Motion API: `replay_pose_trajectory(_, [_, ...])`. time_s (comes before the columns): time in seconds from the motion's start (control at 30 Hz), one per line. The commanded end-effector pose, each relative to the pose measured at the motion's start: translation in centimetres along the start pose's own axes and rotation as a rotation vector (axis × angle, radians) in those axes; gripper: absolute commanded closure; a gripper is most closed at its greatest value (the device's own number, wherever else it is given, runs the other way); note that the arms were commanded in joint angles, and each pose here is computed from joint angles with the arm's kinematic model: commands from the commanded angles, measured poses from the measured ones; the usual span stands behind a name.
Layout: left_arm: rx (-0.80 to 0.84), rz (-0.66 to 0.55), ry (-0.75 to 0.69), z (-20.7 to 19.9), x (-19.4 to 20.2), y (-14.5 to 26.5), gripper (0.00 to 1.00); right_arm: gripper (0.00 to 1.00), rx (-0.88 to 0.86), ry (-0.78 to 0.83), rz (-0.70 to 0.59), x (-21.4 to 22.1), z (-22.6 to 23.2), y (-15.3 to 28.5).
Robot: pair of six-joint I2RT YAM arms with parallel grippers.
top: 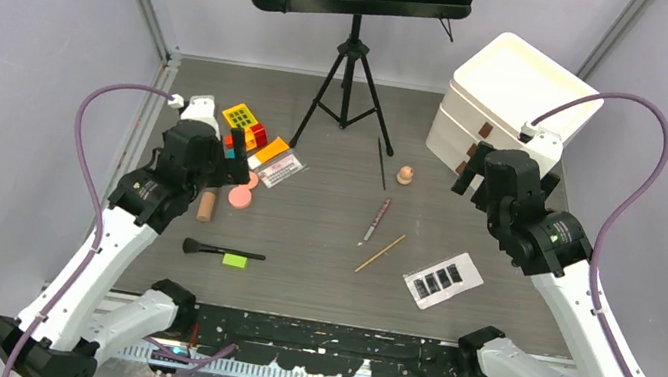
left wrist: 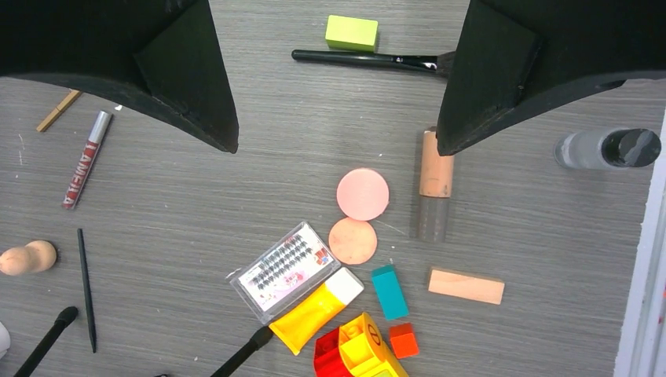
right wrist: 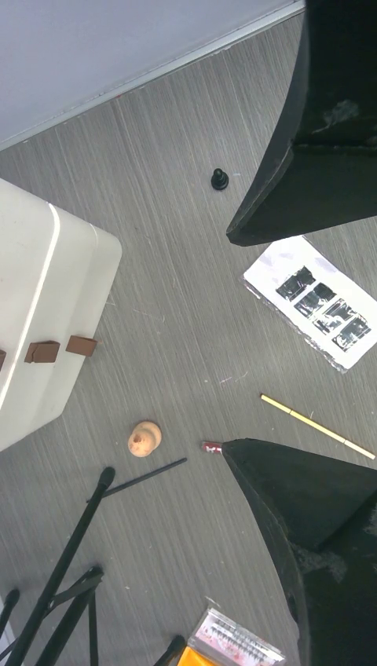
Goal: Organize the makeup
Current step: Open the drawer in the storage box.
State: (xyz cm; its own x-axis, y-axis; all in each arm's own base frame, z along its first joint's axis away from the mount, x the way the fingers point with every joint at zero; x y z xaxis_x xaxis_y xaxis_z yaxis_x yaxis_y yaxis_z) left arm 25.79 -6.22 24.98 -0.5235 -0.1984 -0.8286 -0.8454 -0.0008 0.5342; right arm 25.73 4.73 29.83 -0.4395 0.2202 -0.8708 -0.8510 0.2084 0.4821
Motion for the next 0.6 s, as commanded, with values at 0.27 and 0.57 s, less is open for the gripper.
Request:
replay_pose_trajectory(0.27, [0.016,-0.109,0.069,-0.1,-1.8,0.6,0.00,0.03,0.026,-0.045,-0.036,-0.6,-0.5,0.2])
replay_pose_trajectory(0.57, [0.369,-0.075,0.275,-8.2,-3.1,-1.2,0.00,0.04,0.018,-0.118,-0.087,-2.5,-1.1,1.9])
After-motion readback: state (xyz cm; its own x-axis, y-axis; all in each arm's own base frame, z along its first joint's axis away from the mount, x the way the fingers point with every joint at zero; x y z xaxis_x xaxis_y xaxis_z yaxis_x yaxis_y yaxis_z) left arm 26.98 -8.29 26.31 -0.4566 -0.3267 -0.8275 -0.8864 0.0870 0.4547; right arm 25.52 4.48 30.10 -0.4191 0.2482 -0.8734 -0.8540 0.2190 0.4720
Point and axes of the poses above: each gripper's point midway between its finger pads, its own y axis back along the fingers, its own z axis along the line the jaws close on, x = y × z, the point moved 1 cm from there along y, back along the fingers, and after that the axes turned 1 degree about y, right-handed, at the moved point
